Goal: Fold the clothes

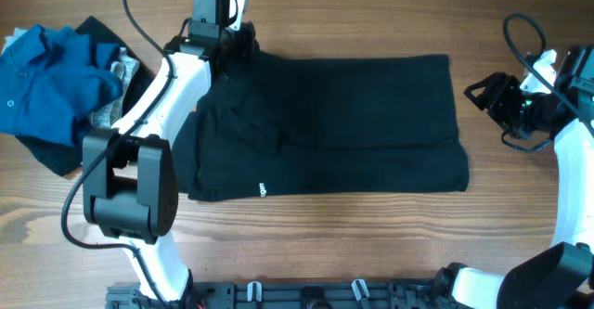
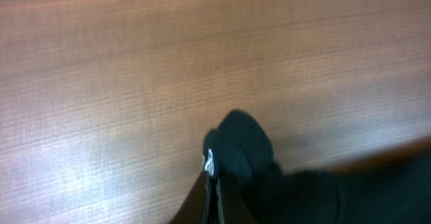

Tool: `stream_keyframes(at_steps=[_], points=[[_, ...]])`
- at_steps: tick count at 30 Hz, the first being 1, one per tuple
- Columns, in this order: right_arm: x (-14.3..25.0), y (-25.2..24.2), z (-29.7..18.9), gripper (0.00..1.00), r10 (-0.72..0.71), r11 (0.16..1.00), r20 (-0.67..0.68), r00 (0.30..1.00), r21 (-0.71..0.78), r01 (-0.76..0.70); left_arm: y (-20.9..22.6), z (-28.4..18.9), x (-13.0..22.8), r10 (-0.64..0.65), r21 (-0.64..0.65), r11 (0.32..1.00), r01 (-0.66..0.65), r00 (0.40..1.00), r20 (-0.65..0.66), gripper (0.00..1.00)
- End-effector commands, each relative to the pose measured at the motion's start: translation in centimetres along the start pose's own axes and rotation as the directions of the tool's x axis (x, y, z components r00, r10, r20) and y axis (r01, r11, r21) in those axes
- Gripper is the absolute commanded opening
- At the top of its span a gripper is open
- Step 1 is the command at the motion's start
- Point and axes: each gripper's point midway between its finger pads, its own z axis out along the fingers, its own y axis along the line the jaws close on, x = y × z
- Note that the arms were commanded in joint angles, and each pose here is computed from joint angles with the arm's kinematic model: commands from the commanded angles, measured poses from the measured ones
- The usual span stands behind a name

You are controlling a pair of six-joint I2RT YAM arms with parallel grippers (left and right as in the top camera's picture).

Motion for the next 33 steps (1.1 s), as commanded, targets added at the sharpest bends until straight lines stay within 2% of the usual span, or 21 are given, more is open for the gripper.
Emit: stream_keyframes(at_steps=[1,3,5,7,8,11,14,17,19,23,25,26,29,33], points=[[0.3,-0.4,0.6,0.68,-0.016,1.0,-0.017,1.0,0.015,0.016,0.7,-0.8,3.9,-0.038,-0.034,0.999,0.033,0.986,-0.164,0.04],[0.2,-0.4,0.6,0.68,-0.018,1.0,-0.013,1.0,0.015,0.018,-0.4,-1.5,7.0,-0.092,0.001,0.995,0.096,0.952,-0.291,0.08],[0.2,-0.3,0.6,0.69,-0.019,1.0,-0.01,1.0,0.014,0.019,-2.8,-2.7,9.6,-0.107,0.095,0.983,0.16,0.903,-0.415,0.15],[0.2,-0.3,0.6,0.69,-0.019,1.0,-0.01,1.0,0.014,0.019,-4.1,-3.6,11.1,-0.133,0.115,0.97,0.214,0.864,-0.486,0.17],[0.1,-0.3,0.6,0.69,-0.019,1.0,-0.009,1.0,0.014,0.02,-4.4,-4.0,11.5,-0.128,0.12,0.969,0.216,0.854,-0.504,0.21],[0.1,-0.3,0.6,0.71,-0.02,1.0,-0.008,1.0,0.014,0.02,-4.3,-4.7,10.8,-0.126,0.115,0.972,0.205,0.866,-0.483,0.25],[0.1,-0.3,0.6,0.72,-0.021,1.0,-0.007,1.0,0.013,0.021,-1.2,-4.3,7.0,-0.14,0.0,0.989,0.147,0.937,-0.321,0.33],[0.0,-0.3,0.6,0.73,-0.021,1.0,-0.004,1.0,0.013,0.021,0.6,-2.3,4.7,-0.138,-0.054,0.99,0.13,0.969,-0.206,0.41],[0.0,-0.3,0.6,0.73,-0.021,1.0,-0.005,1.0,0.013,0.022,0.7,-0.7,5.1,-0.11,-0.05,0.994,0.102,0.972,-0.209,0.43],[0.1,-0.3,0.6,0.73,-0.02,1.0,-0.008,1.0,0.013,0.02,0.8,1.5,8.9,-0.109,-0.062,0.994,0.094,0.94,-0.324,0.45],[0.1,-0.3,0.6,0.73,-0.02,1.0,-0.008,1.0,0.013,0.02,0.9,1.8,10.0,-0.11,-0.066,0.994,0.092,0.926,-0.362,0.43],[0.1,-0.3,0.6,0.73,-0.02,1.0,-0.008,1.0,0.013,0.02,0.9,1.8,10.2,-0.11,-0.067,0.994,0.092,0.924,-0.366,0.37],[0.1,-0.3,0.6,0.73,-0.02,1.0,-0.007,1.0,0.013,0.02,1.0,1.8,10.0,-0.111,-0.071,0.993,0.092,0.925,-0.363,0.04],[0.0,-0.3,0.6,0.73,-0.021,1.0,-0.005,1.0,0.013,0.021,2.8,0.9,7.9,-0.112,-0.171,0.983,0.061,0.946,-0.304,0.04]])
